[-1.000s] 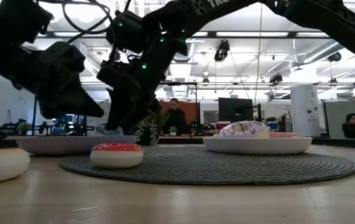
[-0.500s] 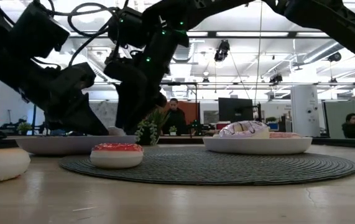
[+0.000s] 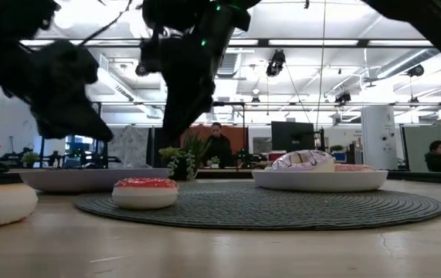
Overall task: Pick & Place donuts
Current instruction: Put the small red donut on the purple plate
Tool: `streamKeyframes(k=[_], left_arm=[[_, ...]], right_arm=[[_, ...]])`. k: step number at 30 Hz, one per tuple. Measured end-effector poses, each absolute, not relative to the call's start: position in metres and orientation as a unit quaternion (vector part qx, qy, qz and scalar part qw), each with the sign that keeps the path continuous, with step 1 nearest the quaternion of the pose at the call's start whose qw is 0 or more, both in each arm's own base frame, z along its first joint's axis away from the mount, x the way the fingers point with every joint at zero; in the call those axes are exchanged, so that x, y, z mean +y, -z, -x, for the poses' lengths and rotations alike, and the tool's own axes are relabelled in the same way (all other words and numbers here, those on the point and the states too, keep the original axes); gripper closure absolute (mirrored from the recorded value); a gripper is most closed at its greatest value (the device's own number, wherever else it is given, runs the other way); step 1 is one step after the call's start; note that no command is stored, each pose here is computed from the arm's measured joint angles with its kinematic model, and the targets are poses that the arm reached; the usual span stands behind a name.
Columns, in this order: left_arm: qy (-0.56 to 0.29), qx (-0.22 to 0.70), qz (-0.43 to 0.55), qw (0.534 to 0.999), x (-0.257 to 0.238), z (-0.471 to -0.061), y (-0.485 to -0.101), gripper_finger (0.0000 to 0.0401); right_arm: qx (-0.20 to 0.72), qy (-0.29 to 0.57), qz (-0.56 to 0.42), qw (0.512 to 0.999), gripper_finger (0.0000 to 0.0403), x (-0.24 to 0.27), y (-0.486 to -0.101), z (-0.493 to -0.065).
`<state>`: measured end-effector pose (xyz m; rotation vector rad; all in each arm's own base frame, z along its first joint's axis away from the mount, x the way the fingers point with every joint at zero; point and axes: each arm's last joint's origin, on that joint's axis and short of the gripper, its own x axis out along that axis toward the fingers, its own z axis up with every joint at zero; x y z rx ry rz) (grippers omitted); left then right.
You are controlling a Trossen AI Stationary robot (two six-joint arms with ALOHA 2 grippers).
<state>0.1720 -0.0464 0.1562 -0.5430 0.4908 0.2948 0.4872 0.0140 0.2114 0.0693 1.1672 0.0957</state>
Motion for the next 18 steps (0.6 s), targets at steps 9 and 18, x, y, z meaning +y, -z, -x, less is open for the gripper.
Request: streamKeyframes(k=[9,18], left_arm=[[-0.114,0.196,0.285,0.931,-0.061,-0.156,-0.174,0.0401],[-0.125,0.188,0.286,0.931,-0.061,-0.158,-0.176,0.0401]], right_arm=[[0.546,-0.129,-0.029,0.827,0.0202,0.08,-0.182,-0.477],[0.529,-0.151,0.013,0.835,0.0202,0.133,-0.175,-0.466]])
